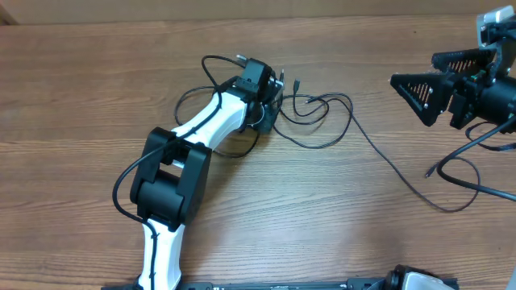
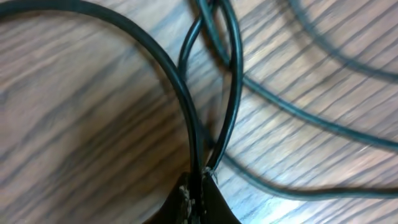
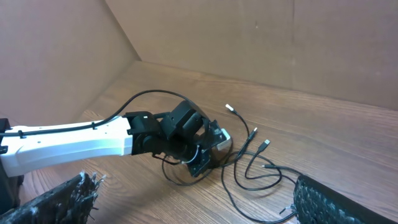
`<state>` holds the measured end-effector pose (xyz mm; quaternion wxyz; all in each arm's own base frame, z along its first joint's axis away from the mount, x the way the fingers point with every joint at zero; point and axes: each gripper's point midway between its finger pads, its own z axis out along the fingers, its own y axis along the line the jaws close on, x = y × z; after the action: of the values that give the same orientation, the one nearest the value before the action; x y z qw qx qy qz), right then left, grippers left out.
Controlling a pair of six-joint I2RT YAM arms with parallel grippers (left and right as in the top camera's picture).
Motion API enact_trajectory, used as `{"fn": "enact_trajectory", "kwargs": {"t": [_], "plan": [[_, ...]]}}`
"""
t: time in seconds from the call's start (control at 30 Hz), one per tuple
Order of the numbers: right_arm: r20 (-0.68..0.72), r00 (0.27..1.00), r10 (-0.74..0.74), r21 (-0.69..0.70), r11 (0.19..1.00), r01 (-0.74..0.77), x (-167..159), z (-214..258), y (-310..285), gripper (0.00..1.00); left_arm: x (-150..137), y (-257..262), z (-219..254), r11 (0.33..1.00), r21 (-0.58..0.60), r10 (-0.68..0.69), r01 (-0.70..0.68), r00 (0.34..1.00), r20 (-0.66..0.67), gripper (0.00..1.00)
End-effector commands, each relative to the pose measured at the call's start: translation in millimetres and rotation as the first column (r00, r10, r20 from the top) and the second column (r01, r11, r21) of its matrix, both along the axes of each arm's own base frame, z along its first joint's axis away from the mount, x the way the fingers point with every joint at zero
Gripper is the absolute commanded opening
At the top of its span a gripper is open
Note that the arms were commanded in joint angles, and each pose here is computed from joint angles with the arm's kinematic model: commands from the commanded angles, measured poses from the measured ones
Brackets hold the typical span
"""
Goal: Untangle cables
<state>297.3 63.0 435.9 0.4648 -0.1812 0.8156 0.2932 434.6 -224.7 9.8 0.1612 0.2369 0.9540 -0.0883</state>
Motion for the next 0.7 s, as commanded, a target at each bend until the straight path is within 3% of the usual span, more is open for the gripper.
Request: {"fn": "enact_trajectory", "kwargs": {"t": [0.0,0.13,0.3,0.47,0.67], "plan": [[0.02,1.0,-0.025,-0.035,0.999,0.025,2,3,-3,1.0,18,29,15,0.992,0.105,0.068,-0.07,0.997,0.024,0.04],[-0.021,0.997,-0.079,-0.072,0.994,0.077,14,-11,-15,1.0,40,52,63,0.985,0.101,0.134,-0.138,0.99,0.039,0.04],[-0.178,0.981,-0.079,-0.05,0.996,0.072,39,-51,-22,1.0,77,125,173,0.951,0.069,0.288,-0.3,0.946,0.15,0.04],[-0.324,0.946,-0.011,-0.047,0.999,-0.005,54,-101,-1,1.0,70,217,243,0.855,0.167,0.439,-0.49,0.857,0.269,0.04],[-0.47,0.881,-0.054,-0.144,0.989,-0.016,80,-177,29,1.0,57,234,292,0.841,0.045,0.502,-0.54,0.808,0.309,0.04]]}}
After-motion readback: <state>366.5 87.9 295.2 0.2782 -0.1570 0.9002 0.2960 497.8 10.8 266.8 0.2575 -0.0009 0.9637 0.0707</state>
